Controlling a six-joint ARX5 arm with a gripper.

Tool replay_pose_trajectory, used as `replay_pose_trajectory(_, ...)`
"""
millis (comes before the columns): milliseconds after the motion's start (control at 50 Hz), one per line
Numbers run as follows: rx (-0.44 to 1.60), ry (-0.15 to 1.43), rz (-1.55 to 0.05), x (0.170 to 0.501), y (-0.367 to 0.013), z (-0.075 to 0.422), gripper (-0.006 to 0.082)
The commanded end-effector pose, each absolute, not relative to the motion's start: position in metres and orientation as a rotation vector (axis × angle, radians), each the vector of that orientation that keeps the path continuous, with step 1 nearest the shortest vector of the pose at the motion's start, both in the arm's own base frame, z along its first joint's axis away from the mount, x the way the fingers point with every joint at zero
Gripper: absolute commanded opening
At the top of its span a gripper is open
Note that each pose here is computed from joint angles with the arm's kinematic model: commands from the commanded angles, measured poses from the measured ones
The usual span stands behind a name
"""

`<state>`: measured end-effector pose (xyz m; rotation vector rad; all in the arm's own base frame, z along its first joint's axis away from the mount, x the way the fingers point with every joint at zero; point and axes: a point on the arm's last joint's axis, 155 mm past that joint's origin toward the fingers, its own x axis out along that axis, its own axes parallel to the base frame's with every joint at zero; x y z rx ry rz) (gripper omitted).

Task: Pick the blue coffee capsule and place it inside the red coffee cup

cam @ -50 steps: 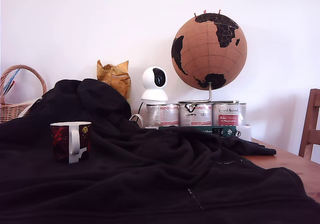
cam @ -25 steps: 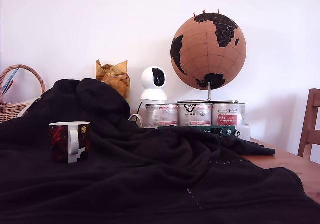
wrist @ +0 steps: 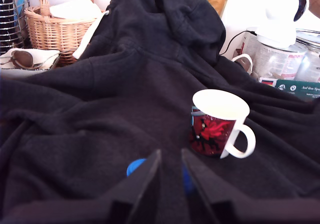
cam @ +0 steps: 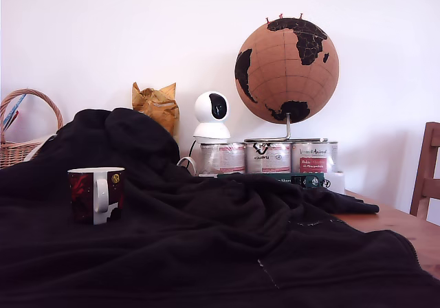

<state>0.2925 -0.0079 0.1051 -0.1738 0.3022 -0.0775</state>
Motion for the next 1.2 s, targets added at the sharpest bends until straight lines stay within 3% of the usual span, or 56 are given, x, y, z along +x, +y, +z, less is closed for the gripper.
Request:
replay_pose_trajectory(0, -0.145, 0.294, -0.086, 0.296, -0.009, 0.103, 0.0632)
replay_pose_trajectory(520, -0.082, 0.360, -0.094, 0.323, -0.006, 0.060, 0.0620)
replay_pose_trajectory(660, -0.061, 0.402, -0.100, 0.338, -0.005, 0.049, 0.0572)
replay_pose_trajectory(1000, -0.042, 0.466, -0.122, 0.373, -0.005, 0.027, 0.0568)
replay_pose_trajectory(1100, -0.047, 0.496, -0.123, 0.376, -0.004, 0.016, 0.0497)
replay_pose_trajectory(1180, -0.049, 0.509, -0.122, 0.378, -0.004, 0.011, 0.0387)
